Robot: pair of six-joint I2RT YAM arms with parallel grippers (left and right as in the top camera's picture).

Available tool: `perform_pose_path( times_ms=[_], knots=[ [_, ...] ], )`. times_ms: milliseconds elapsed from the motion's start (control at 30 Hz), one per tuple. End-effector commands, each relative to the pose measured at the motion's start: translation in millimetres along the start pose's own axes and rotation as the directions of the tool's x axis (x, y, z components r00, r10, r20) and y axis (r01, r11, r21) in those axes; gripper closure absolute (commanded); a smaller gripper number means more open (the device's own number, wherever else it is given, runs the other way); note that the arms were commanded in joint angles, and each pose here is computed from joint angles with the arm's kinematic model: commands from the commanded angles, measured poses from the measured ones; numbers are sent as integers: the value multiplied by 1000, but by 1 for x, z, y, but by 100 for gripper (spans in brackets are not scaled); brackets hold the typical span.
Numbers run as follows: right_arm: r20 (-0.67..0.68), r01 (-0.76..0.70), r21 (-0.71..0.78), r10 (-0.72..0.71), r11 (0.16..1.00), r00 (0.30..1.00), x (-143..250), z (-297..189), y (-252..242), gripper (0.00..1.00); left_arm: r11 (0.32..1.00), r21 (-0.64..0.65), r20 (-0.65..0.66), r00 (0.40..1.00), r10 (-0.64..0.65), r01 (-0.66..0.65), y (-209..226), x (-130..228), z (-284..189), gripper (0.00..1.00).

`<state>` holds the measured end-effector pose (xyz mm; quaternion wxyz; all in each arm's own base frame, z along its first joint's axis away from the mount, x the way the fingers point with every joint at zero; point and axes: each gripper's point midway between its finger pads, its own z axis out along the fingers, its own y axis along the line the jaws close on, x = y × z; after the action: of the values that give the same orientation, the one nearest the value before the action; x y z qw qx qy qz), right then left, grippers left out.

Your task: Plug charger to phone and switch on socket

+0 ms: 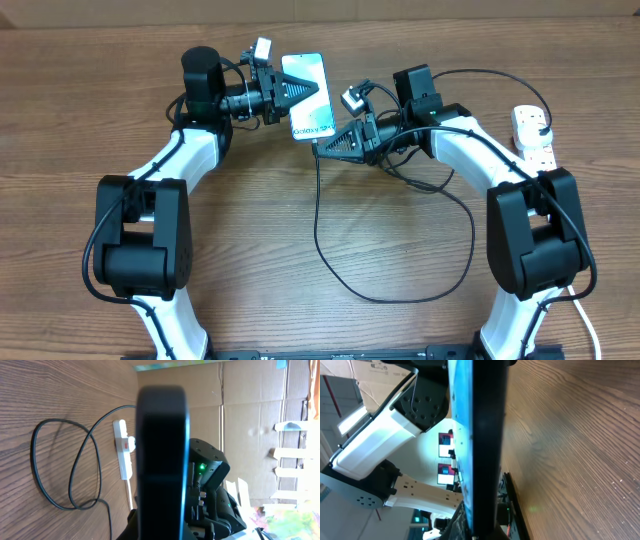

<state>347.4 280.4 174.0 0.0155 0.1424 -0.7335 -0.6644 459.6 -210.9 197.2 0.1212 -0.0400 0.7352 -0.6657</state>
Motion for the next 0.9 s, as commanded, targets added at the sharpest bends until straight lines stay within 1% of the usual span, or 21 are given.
perform_pose_path(
  times_ms=[0, 300, 367, 400, 433, 467, 533, 600, 667, 700, 733, 767, 867],
  knots=[
    [11, 35, -14, -35, 999, 999, -6, -6, 20, 96, 999, 25, -49, 998, 26, -24, -8, 8, 2, 95],
    [7, 42, -24, -42, 999, 999, -5, -6, 21, 96, 998, 30, -56, 997, 57, -55, -9, 8, 1, 96],
    [21, 31, 14, -32, 999, 999, -7, -6, 14, 96, 998, 28, -43, 997, 66, -64, -8, 5, -3, 96],
    [32, 25, 52, -27, 998, 999, -7, -6, 7, 94, 998, 26, -32, 997, 65, -64, -7, 2, -7, 96],
    [43, 15, 105, -20, 994, 999, -6, -7, -3, 85, 998, 23, -18, 998, 64, -64, -6, -3, -12, 96],
    [48, 5, 151, -12, 988, 999, -4, -7, -12, 74, 998, 20, -5, 998, 62, -62, -5, -6, -17, 96],
    [50, -12, 255, -1, 967, 999, 1, -6, -31, 63, 998, 14, 27, 998, 64, -64, -3, -16, -31, 96],
    [53, -22, 358, 3, 934, 999, 2, -3, -48, 49, 998, 10, 55, 996, 67, -67, -1, -24, -45, 96],
    [52, -11, 473, -15, 881, 999, 3, 2, -66, 42, 998, 7, 79, 995, 64, -65, 1, -31, -59, 96],
    [48, -1, 552, -30, 834, 998, 4, 6, -77, 39, 998, 7, 89, 994, 63, -64, 2, -34, -67, 96],
    [45, 4, 588, -38, 809, 998, 5, 7, -83, 39, 998, 8, 92, 994, 62, -63, 2, -35, -70, 96],
    [41, 12, 643, -50, 766, 998, 5, 9, -91, 38, 998, 9, 94, 994, 61, -63, 2, -36, -74, 96],
    [62, -4, 795, -75, 606, 995, 6, 9, -112, 37, 998, 15, 91, 994, 62, -64, 2, -36, -81, 96]
  ],
)
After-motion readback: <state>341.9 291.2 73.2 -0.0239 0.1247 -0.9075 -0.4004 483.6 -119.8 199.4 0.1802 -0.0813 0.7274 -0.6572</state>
